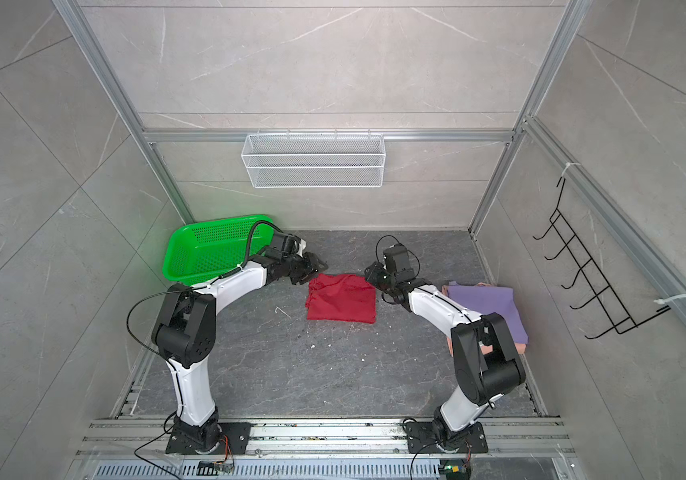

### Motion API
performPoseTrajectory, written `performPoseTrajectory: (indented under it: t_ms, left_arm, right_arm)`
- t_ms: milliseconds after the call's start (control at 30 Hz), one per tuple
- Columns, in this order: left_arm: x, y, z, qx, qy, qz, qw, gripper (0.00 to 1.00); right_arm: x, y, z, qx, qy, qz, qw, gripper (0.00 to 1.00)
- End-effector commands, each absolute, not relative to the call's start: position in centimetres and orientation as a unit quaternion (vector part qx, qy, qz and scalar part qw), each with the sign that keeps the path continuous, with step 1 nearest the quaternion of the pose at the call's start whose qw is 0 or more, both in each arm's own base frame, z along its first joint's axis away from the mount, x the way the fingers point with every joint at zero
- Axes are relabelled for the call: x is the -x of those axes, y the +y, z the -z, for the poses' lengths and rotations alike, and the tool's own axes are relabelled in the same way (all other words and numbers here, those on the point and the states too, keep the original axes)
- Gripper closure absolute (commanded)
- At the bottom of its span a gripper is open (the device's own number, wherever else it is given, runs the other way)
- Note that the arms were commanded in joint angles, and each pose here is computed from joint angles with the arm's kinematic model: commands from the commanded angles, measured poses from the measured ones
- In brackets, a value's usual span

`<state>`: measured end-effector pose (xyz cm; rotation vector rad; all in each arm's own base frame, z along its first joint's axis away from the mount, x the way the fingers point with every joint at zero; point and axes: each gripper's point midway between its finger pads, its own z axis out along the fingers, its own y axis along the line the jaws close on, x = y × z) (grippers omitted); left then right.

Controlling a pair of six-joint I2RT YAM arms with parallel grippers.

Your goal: Fold and stack the t-shirts

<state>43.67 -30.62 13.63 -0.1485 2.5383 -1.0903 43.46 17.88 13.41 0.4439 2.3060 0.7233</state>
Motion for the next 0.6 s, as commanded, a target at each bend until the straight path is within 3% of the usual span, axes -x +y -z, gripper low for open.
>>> performPoseTrajectory:
  t_ms: [0,133,367,433,533,567]
  left_arm:
    - [-42.6,-32.2,-14.5,0.006,0.905,0.384,0.186,0.44]
    - [-42.5,-33.7,-13.7,-0.005,0.904,0.392,0.171,0.42]
    - [-42.8,-34.7,-11.5,-0.006,0.905,0.397,0.15,0.33]
    - [-43.0,-34.9,-10.8,-0.006,0.906,0.398,0.144,0.32]
    - [-43.2,-35.1,-9.7,-0.001,0.909,0.394,0.135,0.31]
    - [-43.4,-35.1,-9.5,0.0,0.909,0.394,0.134,0.31]
  right_arm:
    - [-43.3,18.5,-11.2,-0.164,0.9,-0.258,0.311,0.56]
    - [-44.5,19.6,-10.1,-0.162,0.904,-0.262,0.298,0.55]
    - [-45.6,20.9,-8.3,-0.169,0.904,-0.274,0.283,0.44]
    - [-45.8,21.1,-7.8,-0.171,0.904,-0.273,0.28,0.37]
    - [-46.1,21.2,-7.2,-0.176,0.906,-0.271,0.276,0.34]
    - [-46.2,21.3,-6.9,-0.177,0.907,-0.269,0.273,0.27]
